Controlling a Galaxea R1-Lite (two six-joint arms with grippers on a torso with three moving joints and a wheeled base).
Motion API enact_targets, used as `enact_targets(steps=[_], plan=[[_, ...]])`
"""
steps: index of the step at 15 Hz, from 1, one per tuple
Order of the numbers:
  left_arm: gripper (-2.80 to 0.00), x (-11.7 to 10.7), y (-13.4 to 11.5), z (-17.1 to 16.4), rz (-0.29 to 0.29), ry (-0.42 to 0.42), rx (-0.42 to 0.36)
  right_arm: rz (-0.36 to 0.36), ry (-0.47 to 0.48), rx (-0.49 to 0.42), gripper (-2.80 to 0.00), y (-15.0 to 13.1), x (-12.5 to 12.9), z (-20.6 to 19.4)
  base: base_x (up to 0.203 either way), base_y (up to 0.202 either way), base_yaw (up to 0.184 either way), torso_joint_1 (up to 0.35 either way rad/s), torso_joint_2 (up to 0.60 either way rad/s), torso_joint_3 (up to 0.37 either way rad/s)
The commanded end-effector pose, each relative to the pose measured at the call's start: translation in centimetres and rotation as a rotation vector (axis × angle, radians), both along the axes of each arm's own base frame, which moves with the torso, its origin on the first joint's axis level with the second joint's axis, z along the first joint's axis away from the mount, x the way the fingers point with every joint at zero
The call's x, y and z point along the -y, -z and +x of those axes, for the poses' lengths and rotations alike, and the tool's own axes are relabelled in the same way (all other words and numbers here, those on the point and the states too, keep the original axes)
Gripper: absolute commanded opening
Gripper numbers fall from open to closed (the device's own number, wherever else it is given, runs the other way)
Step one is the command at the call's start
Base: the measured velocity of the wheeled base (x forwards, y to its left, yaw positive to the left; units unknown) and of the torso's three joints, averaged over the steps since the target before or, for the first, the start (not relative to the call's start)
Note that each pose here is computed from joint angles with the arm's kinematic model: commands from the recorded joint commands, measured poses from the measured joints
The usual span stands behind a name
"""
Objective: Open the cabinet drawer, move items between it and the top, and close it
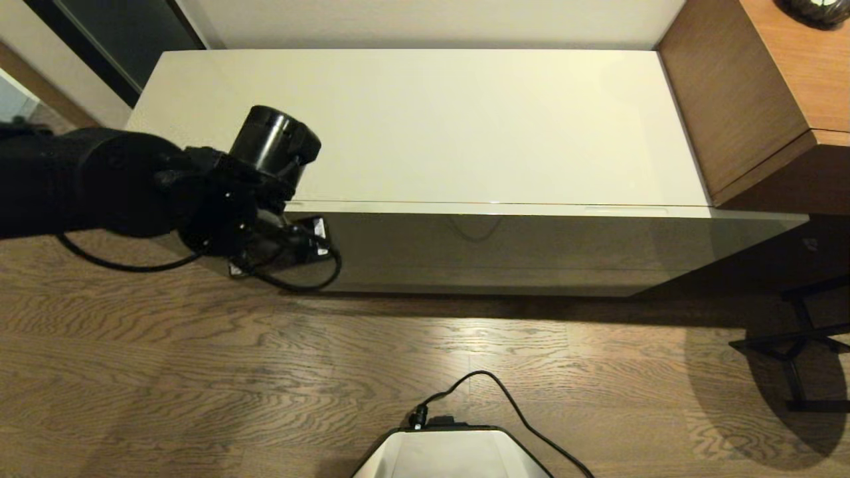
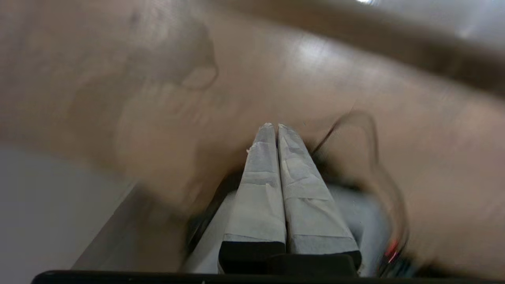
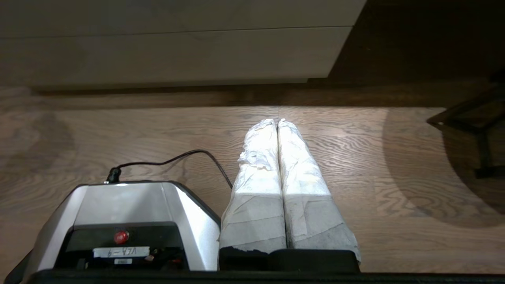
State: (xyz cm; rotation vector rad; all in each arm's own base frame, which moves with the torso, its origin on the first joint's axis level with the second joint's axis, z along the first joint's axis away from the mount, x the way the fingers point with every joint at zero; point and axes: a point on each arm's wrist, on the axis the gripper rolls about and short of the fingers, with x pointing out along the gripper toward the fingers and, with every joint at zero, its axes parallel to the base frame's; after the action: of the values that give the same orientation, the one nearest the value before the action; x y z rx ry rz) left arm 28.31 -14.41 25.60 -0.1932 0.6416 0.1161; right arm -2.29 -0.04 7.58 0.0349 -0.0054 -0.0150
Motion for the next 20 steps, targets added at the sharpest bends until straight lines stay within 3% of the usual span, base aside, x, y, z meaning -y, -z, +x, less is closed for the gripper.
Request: enact_targets(steps=[1,4,7,10,13,18,20], plan=[[-2.80,-2.6,-1.6,-7.9,-0.021,0.060,0.032,0.000,0.000,0.012,-2.80,0.1,0.0,-0.1,0.000,0.000,0.000,0.000,0.00,0.000],[-2.80,-6.5,-0.9,-15.7,-0.033,0.115,0.053,0.000,-0.001,0.012,-2.80,0.1,0.0,-0.1,0.000,0.000,0.000,0.000,0.00,0.000],[-2.80,-9.7,2.7,-19.8,0.021,0.119,-0.004,0.000,0.000,0.012,-2.80,0.1,0.0,-0.1,0.000,0.000,0.000,0.000,0.00,0.000],[-2.80,-11.1,4.2,-21.0,0.064,0.079,-0.024,0.000,-0.003,0.012,-2.80,0.1,0.0,-0.1,0.000,0.000,0.000,0.000,0.00,0.000],[-2.80,-12.8,7.5,-23.1,0.130,0.048,-0.070,0.000,0.000,0.012,-2.80,0.1,0.0,-0.1,0.000,0.000,0.000,0.000,0.00,0.000],[-2.80,-13.3,8.4,-23.7,0.141,0.024,-0.077,0.000,0.000,0.012,-2.80,0.1,0.0,-0.1,0.000,0.000,0.000,0.000,0.00,0.000],[-2.80,-14.0,10.9,-25.1,0.168,0.027,-0.105,0.000,0.000,0.012,-2.80,0.1,0.0,-0.1,0.000,0.000,0.000,0.000,0.00,0.000]])
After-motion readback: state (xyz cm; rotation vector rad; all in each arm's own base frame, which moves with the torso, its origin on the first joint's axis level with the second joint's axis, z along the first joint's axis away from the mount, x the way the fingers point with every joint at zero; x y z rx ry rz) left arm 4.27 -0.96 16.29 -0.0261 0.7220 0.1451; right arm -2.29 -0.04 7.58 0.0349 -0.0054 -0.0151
